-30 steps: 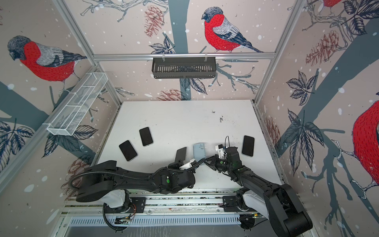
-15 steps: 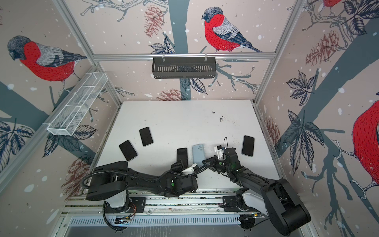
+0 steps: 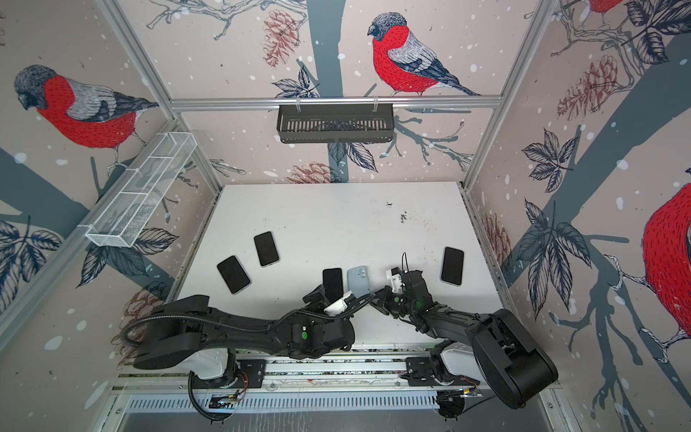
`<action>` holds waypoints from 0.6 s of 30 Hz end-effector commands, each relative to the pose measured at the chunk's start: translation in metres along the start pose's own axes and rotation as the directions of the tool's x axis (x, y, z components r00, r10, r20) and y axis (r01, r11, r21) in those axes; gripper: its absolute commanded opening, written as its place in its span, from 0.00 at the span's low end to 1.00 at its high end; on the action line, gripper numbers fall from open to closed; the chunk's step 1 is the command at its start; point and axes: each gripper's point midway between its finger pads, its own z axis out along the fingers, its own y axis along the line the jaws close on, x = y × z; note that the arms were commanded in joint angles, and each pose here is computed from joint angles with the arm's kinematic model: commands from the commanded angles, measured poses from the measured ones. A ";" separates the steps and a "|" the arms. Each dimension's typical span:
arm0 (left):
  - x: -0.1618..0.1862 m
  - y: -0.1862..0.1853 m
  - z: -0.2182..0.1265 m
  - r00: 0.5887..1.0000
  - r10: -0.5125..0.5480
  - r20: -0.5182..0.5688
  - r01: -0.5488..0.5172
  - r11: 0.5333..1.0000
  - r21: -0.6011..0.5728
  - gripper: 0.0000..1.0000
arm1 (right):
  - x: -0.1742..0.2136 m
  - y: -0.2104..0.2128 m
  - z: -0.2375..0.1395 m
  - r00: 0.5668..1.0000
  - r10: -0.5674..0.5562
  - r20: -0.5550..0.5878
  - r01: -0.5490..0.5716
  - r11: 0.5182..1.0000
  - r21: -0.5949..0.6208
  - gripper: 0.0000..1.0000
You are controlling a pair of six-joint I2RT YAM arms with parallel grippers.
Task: Take the phone out of the phone case
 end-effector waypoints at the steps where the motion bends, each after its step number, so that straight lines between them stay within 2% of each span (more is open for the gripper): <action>1: -0.010 0.018 -0.013 0.983 -0.178 0.043 0.178 0.984 -0.002 0.98 | -0.008 0.005 0.004 0.999 -0.026 0.036 0.027 1.000 -0.009 0.01; 3: -0.017 0.030 -0.021 0.958 -0.282 0.061 0.281 0.959 0.022 0.98 | -0.011 0.003 0.006 0.999 -0.034 0.042 0.033 0.999 0.002 0.01; 5: -0.022 0.043 -0.029 0.911 -0.408 0.065 0.404 0.912 0.072 0.98 | -0.013 0.000 0.009 0.998 -0.039 0.056 0.038 0.999 0.019 0.01; 8: -0.026 0.054 -0.034 0.810 -0.586 0.037 0.569 0.799 0.196 0.98 | -0.016 0.001 0.012 0.997 -0.035 0.076 0.035 0.999 0.010 0.01; 10: -0.026 0.064 -0.038 0.750 -0.659 0.062 0.631 0.740 0.232 0.98 | -0.016 0.002 0.015 0.996 -0.036 0.076 0.036 0.999 0.007 0.01; 14: -0.018 0.085 -0.047 0.651 -0.756 0.065 0.724 0.644 0.246 0.98 | -0.013 0.002 0.023 0.996 -0.039 0.078 0.038 0.999 0.012 0.00; 18: -0.013 0.090 -0.052 0.615 -0.787 0.038 0.759 0.604 0.243 0.98 | -0.006 0.004 0.032 0.998 -0.033 0.058 0.033 0.999 0.001 0.00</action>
